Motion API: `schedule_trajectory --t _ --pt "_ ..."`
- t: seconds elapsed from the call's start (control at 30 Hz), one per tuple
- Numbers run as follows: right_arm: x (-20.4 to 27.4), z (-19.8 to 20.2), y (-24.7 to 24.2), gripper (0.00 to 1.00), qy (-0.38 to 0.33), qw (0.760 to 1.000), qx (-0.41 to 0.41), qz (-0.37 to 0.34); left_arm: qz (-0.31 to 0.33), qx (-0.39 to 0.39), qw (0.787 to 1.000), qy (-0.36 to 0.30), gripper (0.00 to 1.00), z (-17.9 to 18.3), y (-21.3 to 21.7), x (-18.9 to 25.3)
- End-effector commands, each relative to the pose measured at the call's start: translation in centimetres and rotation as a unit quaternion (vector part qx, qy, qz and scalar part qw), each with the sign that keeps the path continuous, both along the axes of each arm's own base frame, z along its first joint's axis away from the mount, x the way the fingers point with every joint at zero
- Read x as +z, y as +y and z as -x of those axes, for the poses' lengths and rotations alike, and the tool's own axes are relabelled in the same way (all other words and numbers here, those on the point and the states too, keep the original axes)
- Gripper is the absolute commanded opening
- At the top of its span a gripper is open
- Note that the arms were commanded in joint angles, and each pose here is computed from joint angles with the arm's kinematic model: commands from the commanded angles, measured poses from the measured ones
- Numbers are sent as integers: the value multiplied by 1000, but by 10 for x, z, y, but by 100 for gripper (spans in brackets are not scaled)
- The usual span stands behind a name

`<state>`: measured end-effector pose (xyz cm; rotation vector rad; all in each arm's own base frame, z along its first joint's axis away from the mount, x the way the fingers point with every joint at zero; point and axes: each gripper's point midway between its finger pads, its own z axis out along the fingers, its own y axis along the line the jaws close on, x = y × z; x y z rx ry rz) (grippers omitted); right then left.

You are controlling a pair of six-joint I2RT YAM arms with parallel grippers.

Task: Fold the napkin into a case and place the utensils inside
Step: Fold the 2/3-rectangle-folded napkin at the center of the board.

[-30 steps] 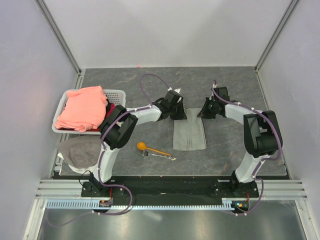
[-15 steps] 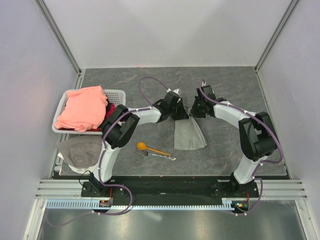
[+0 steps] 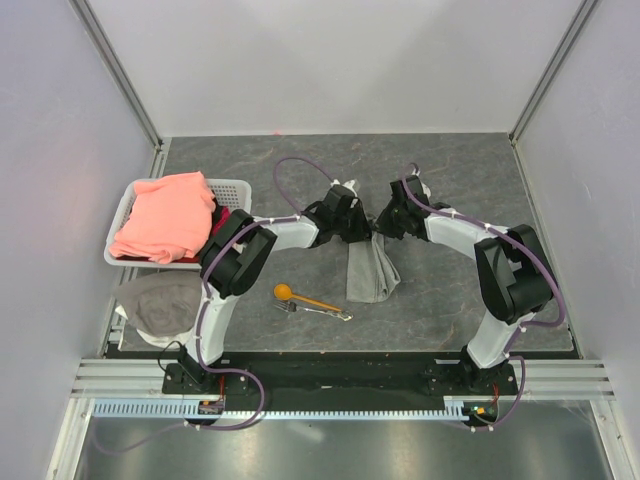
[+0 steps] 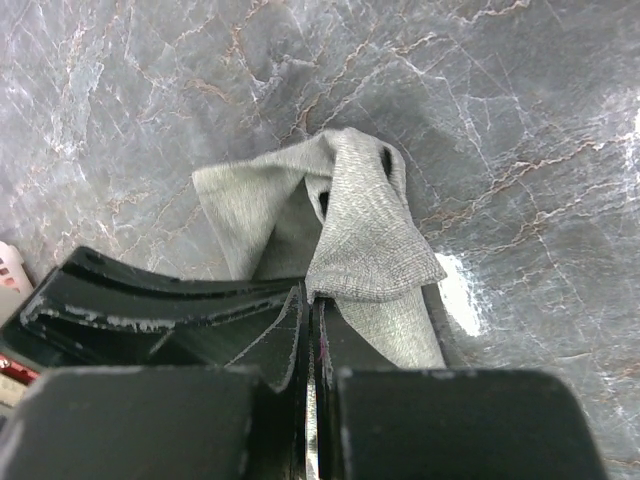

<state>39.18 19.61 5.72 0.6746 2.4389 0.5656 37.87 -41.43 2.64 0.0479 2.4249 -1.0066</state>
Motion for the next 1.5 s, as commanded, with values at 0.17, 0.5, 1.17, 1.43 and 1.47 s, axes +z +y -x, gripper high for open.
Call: schedule_trajectory --t 0.17,0.5,1.17,1.43,1.47 --pt "13 -11 -2 0 -25 999 -31 -16 13 -47 999 11 21 27 5 49" --pt "10 -11 -1 0 -18 999 -31 -17 -52 -31 998 -1 7 36 44 53" --pt "-6 -3 36 0 35 987 -117 -105 -59 -28 997 36 3 40 44 -18" --pt "-10 -1 32 0 30 973 -178 -143 -46 -32 998 37 3 44 42 -17" --pt "-14 1 33 0 36 972 -180 -145 -46 -33 998 35 3 43 41 -16"
